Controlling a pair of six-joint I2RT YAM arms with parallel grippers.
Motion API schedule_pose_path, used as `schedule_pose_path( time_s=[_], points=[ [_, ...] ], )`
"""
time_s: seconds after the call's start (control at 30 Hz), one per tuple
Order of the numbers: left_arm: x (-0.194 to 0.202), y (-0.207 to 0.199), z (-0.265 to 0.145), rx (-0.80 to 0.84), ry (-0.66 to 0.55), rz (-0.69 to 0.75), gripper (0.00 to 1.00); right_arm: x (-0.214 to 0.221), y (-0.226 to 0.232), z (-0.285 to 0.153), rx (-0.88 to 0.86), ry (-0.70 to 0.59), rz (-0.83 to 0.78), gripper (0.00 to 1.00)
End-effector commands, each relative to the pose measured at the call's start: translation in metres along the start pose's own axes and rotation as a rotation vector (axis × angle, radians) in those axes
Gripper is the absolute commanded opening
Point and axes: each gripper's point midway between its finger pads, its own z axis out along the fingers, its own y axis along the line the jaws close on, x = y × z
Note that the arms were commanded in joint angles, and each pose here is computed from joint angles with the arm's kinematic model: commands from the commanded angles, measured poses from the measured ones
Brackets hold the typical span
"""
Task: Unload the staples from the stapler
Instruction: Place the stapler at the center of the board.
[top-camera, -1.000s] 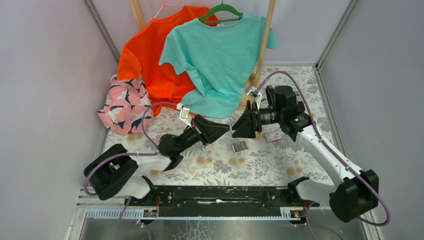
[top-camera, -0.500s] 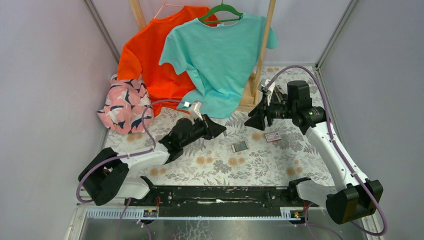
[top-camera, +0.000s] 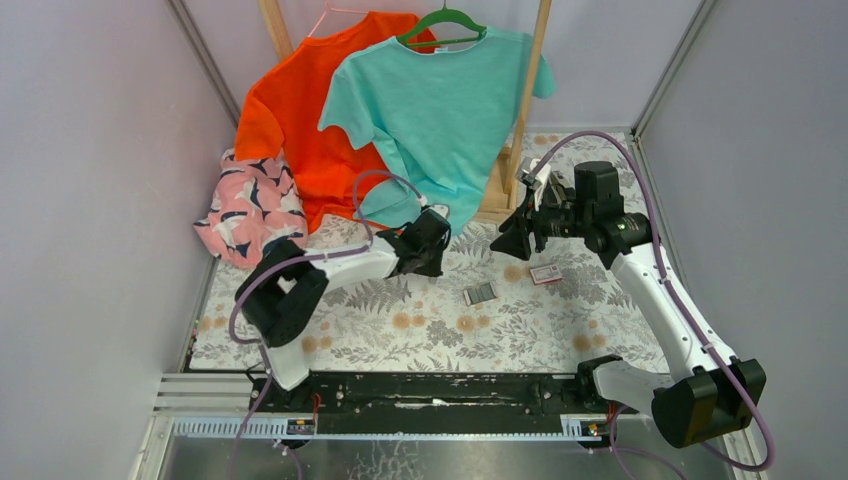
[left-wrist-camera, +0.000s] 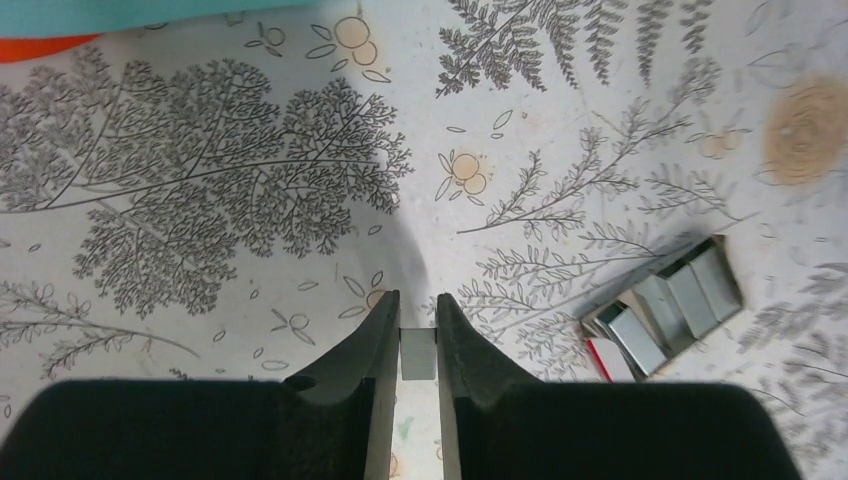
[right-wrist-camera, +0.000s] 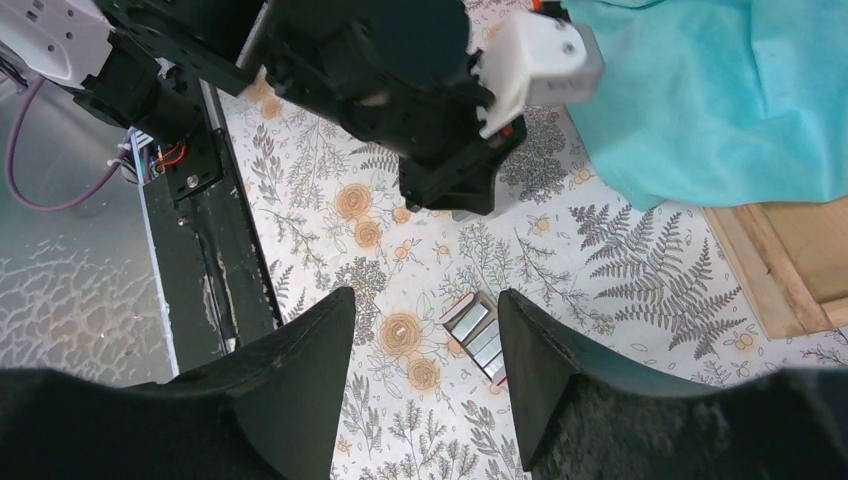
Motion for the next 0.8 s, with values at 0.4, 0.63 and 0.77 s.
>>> schedule_pose_path(
  time_s=[0.4, 0.63, 0.77],
  points=[
    [-0.008, -0.001, 0.005, -0.111, 0.06, 0.157, 0.62, 0.001, -0.002, -0.002, -0.011, 0.013, -0.021, 0.62],
    [-0.05, -0.044, -0.08, 0.279, -0.396, 0.121, 0.63, 0.002, 0.024, -0.005, -0.177, -0.022, -0.172, 0.63],
    [-0.044, -0.041, -0.134, 0.427, -0.622, 0.152, 0.74, -0.002, 0.035, -0.002, -0.283, -0.094, -0.308, 0.77]
  ],
)
